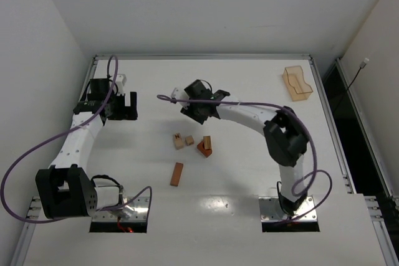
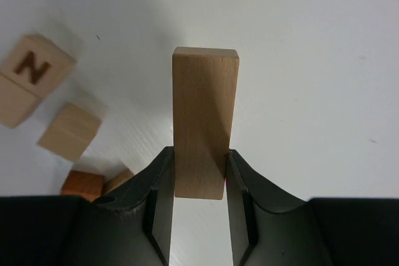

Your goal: Build the wood block tower

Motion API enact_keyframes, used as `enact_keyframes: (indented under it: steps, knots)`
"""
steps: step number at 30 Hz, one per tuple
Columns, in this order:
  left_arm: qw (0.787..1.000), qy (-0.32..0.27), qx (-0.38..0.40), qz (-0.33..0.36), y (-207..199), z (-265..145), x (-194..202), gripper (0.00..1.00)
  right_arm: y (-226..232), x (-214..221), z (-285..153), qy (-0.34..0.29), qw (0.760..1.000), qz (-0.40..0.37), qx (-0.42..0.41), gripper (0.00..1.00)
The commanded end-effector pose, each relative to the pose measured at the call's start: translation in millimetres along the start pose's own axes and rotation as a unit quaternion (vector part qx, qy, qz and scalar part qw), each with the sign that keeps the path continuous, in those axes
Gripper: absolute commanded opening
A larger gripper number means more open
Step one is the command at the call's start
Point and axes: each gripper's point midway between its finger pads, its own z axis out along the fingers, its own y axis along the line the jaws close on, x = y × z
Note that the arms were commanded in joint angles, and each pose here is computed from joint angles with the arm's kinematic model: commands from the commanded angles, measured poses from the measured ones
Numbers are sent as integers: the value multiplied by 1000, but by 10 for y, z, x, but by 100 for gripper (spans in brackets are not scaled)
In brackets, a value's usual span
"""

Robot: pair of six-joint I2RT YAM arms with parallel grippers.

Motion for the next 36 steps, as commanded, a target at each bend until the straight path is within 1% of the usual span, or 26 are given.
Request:
enact_keyframes:
  steps: [1, 2, 3, 5, 6, 8, 9, 11, 12, 14, 15, 16, 17, 19, 21, 23, 26, 28, 33, 36]
  knots:
    - [999, -36, -6, -6, 38, -79, -247, 100, -3, 176, 350, 28, 999, -31, -15, 0]
    - [999, -36, -6, -6, 36, -96, -261, 100, 18, 245, 414, 39, 999, -21, -14, 0]
    - [999, -36, -6, -6, 36, -97, -262, 100, -169, 212, 457, 35, 999, 2, 6, 0]
    - [999, -36, -11, -2, 56, -97, -261, 100, -236, 378, 574, 63, 997, 49, 10, 0]
    - [999, -36, -11, -2, 56, -97, -261, 100, -337, 439, 552, 67, 991, 116, 14, 0]
    - [999, -36, -11, -2, 56, -97, -261, 100, -409, 567, 571, 77, 978, 195, 17, 0]
    - [999, -31, -11, -2, 58, -72, -245, 100, -394, 590, 566, 79, 963, 257, 13, 0]
    - [999, -31, -11, -2, 60, -54, -231, 100, -455, 737, 527, 98, 943, 318, 17, 0]
    - [999, -32, -6, -2, 44, -54, -232, 100, -377, 811, 520, 109, 924, 366, 25, 0]
    - [1000, -27, -6, -7, 43, -11, -201, 100, -426, 857, 428, 102, 905, 410, 45, 0]
    - [1000, -27, -6, -7, 43, -11, -201, 100, -389, 1059, 405, 118, 896, 422, 71, 0]
    - [1000, -27, -6, -7, 43, -11, -201, 100, -419, 1039, 384, 102, 884, 447, 87, 0]
    - [1000, -27, -6, -7, 43, -11, -201, 100, -392, 970, 304, 86, 884, 451, 86, 0]
    - [1000, -27, -6, -7, 43, -11, -201, 100, -261, 1084, 319, 94, 874, 470, 77, 0]
    - [1000, -27, -9, -10, 73, -14, -200, 100, -232, 1020, 295, 88, 872, 476, 76, 0]
    - [1000, -23, -9, -16, 72, 11, -184, 100, -148, 1093, 301, 108, 867, 479, 87, 0]
    - [1000, -23, -9, -16, 72, 11, -184, 100, -104, 1059, 307, 106, 859, 493, 87, 0]
    - [1000, -23, -9, -16, 72, 11, -184, 100, -33, 1060, 338, 111, 861, 490, 79, 0]
    - [1000, -23, -9, -16, 72, 11, -184, 100, 36, 1187, 475, 140, 856, 490, 91, 0]
    - [1000, -23, -9, -16, 72, 11, -184, 100, 11, 1113, 509, 142, 855, 491, 86, 0]
